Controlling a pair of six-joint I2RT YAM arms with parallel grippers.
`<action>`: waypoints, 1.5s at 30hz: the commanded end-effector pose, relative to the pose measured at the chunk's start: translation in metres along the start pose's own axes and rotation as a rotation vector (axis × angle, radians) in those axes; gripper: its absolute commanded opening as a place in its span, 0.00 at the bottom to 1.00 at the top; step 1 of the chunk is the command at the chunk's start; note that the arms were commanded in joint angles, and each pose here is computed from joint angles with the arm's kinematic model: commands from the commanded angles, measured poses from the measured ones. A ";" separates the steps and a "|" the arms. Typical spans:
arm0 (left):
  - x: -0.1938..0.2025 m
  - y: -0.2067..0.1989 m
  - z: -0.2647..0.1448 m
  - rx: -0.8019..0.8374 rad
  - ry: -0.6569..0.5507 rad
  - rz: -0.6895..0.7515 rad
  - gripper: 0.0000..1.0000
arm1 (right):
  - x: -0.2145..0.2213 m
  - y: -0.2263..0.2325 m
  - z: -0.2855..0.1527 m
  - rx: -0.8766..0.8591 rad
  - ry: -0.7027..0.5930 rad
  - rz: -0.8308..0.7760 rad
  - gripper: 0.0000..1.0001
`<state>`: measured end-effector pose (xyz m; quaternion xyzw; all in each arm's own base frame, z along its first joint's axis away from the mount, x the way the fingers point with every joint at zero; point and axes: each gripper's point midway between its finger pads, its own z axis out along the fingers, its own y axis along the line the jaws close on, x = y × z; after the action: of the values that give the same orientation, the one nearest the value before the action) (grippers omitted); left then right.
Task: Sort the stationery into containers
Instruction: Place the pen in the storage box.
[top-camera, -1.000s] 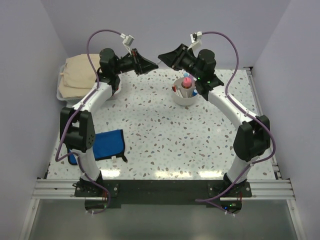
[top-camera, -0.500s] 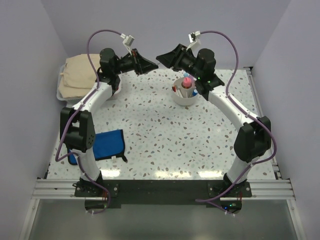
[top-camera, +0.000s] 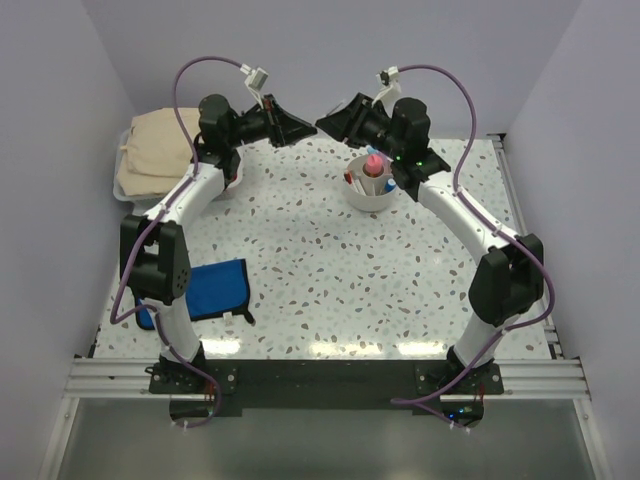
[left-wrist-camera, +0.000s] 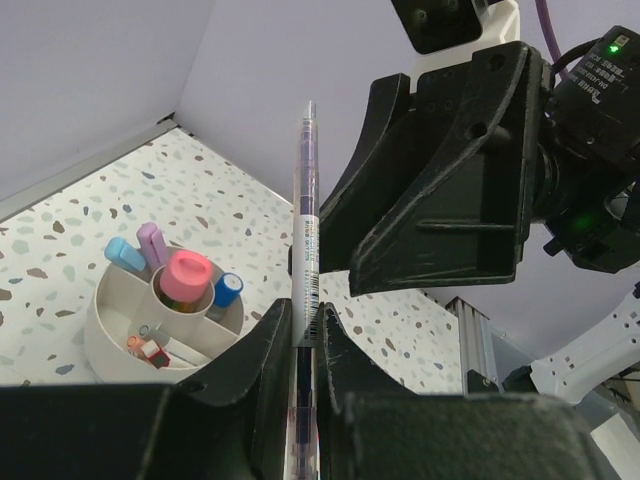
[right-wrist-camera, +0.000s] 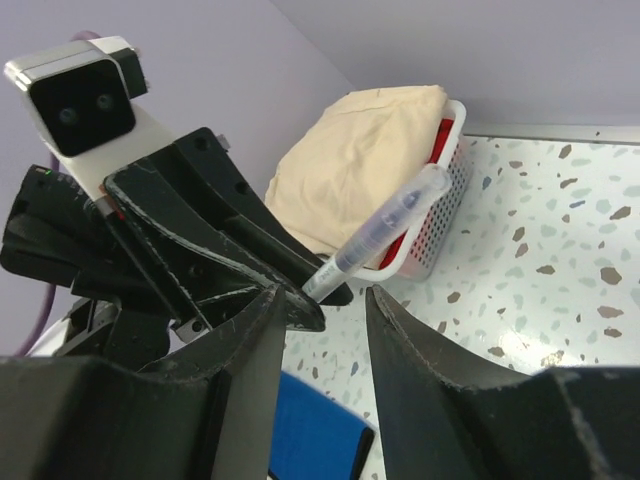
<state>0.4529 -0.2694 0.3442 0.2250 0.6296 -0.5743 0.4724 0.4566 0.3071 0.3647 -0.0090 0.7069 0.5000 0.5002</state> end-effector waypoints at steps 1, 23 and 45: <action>-0.026 -0.027 0.001 0.054 -0.036 0.096 0.00 | -0.020 0.008 -0.005 0.008 -0.061 -0.035 0.41; -0.016 -0.027 0.002 0.060 -0.027 0.075 0.00 | -0.033 0.015 0.007 -0.046 -0.104 -0.029 0.01; 0.049 0.055 -0.105 -0.520 0.179 0.149 1.00 | -0.041 -0.114 0.000 0.306 -0.019 -0.794 0.00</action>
<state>0.4498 -0.1875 0.2740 0.1804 0.7552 -0.4005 0.4865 0.5126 0.2453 0.3313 -0.1442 0.7215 0.2665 0.6225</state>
